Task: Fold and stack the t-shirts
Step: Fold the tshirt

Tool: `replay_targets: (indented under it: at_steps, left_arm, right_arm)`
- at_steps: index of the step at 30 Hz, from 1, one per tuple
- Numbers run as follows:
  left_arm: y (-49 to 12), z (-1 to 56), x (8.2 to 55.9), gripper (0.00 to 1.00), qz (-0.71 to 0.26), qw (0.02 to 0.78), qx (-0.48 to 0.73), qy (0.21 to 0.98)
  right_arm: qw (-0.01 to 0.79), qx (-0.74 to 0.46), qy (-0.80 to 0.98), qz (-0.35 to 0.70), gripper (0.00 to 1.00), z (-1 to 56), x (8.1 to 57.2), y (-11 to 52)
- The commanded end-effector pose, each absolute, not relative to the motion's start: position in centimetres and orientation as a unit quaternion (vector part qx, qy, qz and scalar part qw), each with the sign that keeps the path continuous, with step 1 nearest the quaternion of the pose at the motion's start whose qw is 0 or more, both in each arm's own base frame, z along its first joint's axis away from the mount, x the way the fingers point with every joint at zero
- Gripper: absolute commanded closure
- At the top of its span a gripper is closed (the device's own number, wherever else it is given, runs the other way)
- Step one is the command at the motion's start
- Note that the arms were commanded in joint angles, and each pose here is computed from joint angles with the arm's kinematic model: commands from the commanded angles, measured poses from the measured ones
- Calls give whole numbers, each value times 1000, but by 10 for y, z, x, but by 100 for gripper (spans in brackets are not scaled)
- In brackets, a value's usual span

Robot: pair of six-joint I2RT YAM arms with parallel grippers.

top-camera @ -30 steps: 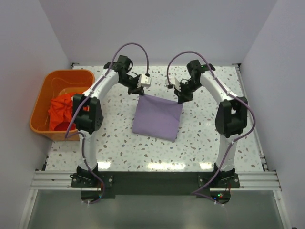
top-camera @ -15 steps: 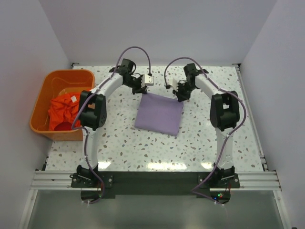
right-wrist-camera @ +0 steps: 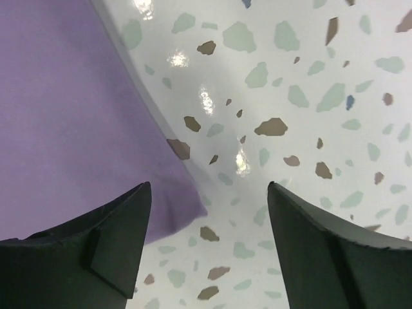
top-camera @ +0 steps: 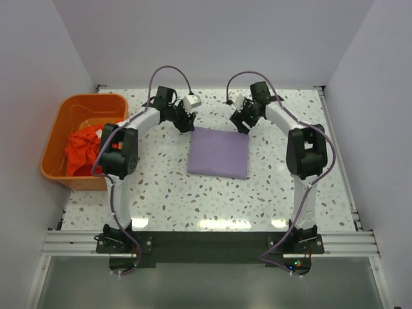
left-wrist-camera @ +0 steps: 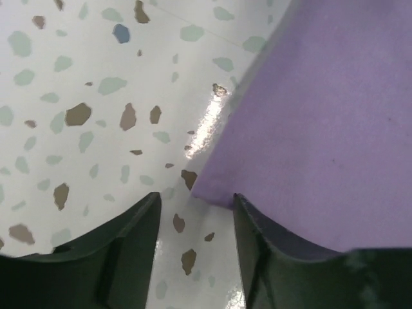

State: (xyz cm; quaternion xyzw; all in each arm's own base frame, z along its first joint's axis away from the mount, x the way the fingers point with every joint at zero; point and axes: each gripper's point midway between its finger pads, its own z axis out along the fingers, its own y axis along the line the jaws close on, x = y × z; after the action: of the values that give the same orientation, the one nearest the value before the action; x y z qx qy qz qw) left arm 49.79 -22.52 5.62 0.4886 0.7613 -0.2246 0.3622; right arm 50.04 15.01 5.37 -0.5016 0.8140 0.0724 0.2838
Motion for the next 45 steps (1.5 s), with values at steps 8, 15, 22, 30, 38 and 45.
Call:
replay_targets:
  at_steps: [8, 15, 22, 30, 38, 45]
  left_arm:
    - [-243, 190, 407, 16, -405, 403, 322, 755]
    - [-283, 161, 306, 15, -556, 247, 270, 746]
    - [-298, 112, 277, 4, -586, 147, 222, 765]
    - [-273, 28, 289, 4, -565, 75, 122, 812]
    - [-248, 13, 290, 4, -546, 72, 89, 830]
    - [-251, 77, 300, 5, -558, 128, 158, 804]
  right_arm:
    - [371, -323, 817, 302, 20, 205, 423, 210]
    - [206, -257, 827, 456, 17, 166, 321, 265]
    - [102, -194, 844, 489, 11, 108, 288, 274]
    - [15, -147, 877, 457, 13, 27, 276, 232]
    - [-9, -125, 900, 416, 15, 0, 268, 179]
    - [38, -182, 887, 422, 20, 58, 279, 170]
